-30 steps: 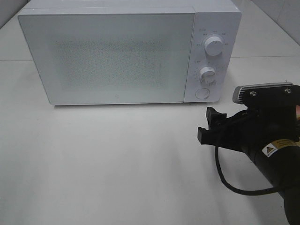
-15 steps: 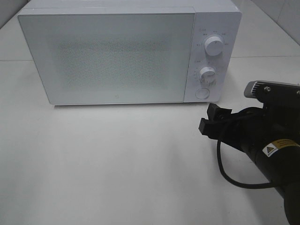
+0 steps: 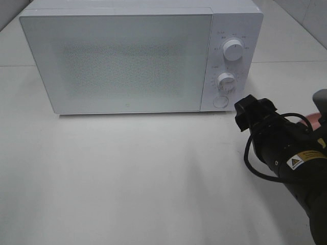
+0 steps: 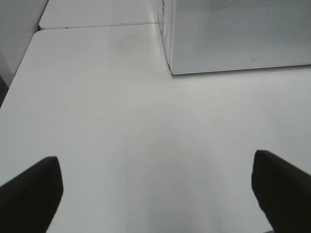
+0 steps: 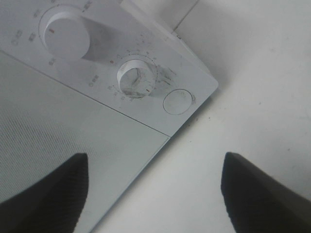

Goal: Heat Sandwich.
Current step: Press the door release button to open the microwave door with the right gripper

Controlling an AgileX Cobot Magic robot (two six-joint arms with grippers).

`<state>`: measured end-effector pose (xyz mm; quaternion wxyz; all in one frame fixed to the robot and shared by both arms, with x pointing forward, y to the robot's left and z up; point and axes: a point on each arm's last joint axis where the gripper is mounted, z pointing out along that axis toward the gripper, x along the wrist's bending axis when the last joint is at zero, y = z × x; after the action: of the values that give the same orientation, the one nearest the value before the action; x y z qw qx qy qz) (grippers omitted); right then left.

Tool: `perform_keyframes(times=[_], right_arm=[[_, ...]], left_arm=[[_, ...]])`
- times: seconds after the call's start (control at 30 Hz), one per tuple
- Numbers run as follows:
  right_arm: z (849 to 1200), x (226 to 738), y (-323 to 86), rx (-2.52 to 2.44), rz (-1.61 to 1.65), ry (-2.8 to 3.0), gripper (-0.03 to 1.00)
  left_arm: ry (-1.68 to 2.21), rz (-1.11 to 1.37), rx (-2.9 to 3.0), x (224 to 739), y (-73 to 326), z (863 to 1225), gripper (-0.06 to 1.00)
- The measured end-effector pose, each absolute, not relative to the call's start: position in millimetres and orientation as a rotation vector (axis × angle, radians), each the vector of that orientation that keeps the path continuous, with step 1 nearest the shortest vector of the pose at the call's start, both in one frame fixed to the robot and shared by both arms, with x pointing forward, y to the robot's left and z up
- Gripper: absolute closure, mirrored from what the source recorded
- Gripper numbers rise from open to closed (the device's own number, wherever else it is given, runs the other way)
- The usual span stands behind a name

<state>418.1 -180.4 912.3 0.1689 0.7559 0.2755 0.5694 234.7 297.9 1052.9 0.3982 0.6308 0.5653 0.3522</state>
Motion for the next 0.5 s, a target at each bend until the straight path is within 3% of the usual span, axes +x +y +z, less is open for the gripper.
perform_keyframes(times=[0.33, 0.47, 0.5], right_arm=[[910.5, 417.6, -180.0, 2.474, 1.798, 0.307, 0.32], [910.4, 417.5, -180.0, 2.518, 1.824, 0.220, 0.42], [910.4, 417.5, -180.0, 2.525, 1.828, 0.205, 0.49]], left_arm=[[1.431, 0.892, 1.597, 234.7, 297.9, 1052.9, -0.05], [1.431, 0.892, 1.597, 234.7, 297.9, 1052.9, -0.05], [1.431, 0.892, 1.597, 234.7, 297.9, 1052.9, -0.05]])
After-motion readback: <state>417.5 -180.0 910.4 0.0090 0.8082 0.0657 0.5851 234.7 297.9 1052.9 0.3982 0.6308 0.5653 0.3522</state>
